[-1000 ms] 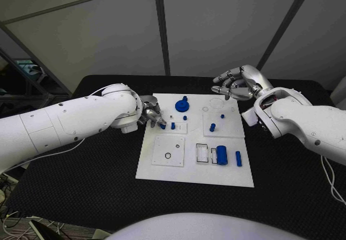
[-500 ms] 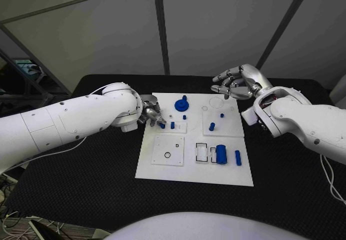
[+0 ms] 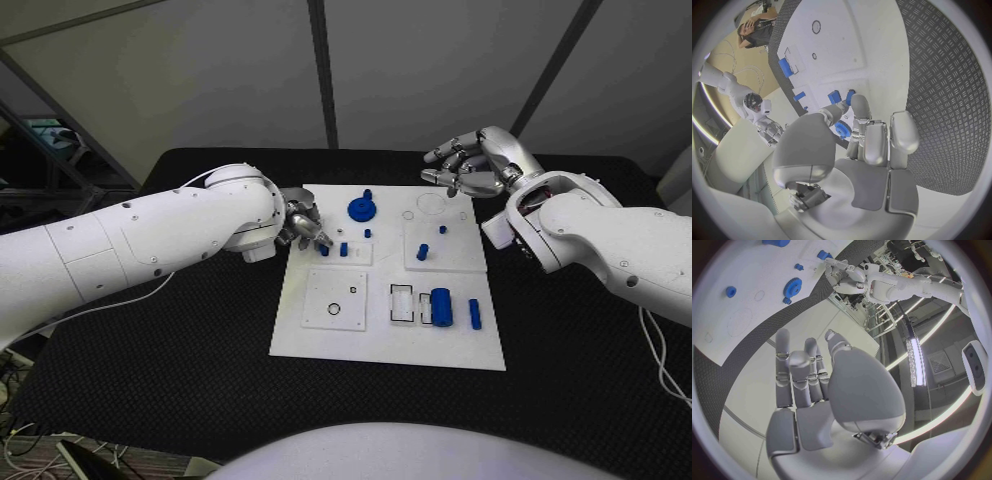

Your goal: Assemble the parts on the task board

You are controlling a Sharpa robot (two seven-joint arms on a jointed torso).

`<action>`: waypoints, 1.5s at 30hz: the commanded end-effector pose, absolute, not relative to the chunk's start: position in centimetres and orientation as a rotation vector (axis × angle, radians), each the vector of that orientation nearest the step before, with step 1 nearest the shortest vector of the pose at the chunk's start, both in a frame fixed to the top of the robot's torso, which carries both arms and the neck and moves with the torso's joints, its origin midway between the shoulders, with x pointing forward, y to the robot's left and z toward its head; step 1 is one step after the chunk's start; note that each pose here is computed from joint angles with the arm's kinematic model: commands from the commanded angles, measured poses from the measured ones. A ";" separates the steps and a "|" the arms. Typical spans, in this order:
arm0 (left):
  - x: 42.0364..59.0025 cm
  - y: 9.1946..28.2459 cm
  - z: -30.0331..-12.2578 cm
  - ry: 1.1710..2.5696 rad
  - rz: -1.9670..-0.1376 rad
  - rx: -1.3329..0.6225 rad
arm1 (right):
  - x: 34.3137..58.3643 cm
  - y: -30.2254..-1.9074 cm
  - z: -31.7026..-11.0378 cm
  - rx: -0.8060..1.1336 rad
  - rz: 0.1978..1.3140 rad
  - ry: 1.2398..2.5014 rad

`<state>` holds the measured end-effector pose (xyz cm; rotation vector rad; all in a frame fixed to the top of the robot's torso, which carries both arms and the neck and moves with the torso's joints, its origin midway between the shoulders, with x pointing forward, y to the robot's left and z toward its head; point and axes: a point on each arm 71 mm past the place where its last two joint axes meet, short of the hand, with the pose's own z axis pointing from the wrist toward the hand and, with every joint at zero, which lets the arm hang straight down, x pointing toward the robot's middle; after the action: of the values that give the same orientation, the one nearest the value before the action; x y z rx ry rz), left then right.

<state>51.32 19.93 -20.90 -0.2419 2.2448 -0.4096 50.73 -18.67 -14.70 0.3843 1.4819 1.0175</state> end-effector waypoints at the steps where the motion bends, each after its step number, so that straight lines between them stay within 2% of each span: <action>1: 51.2 19.9 -21.3 2.263 -0.400 -0.235 | 50.7 -18.6 -14.6 0.379 1.027 1.482; 35: 51.6 20.6 -21.3 2.217 -0.404 -0.301 | 50.7 -19.0 -14.6 0.386 1.018 1.482; 41: 51.6 20.7 -20.8 2.182 -0.457 -0.337 | 50.8 -19.0 -14.7 0.386 1.018 1.483; 45: 51.8 21.0 -20.2 2.109 -0.521 -0.389 | 50.9 -19.0 -14.7 0.386 1.017 1.484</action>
<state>51.59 21.13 -20.73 -0.3364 2.1855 -0.4413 50.84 -19.05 -14.76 0.3899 1.4827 1.0093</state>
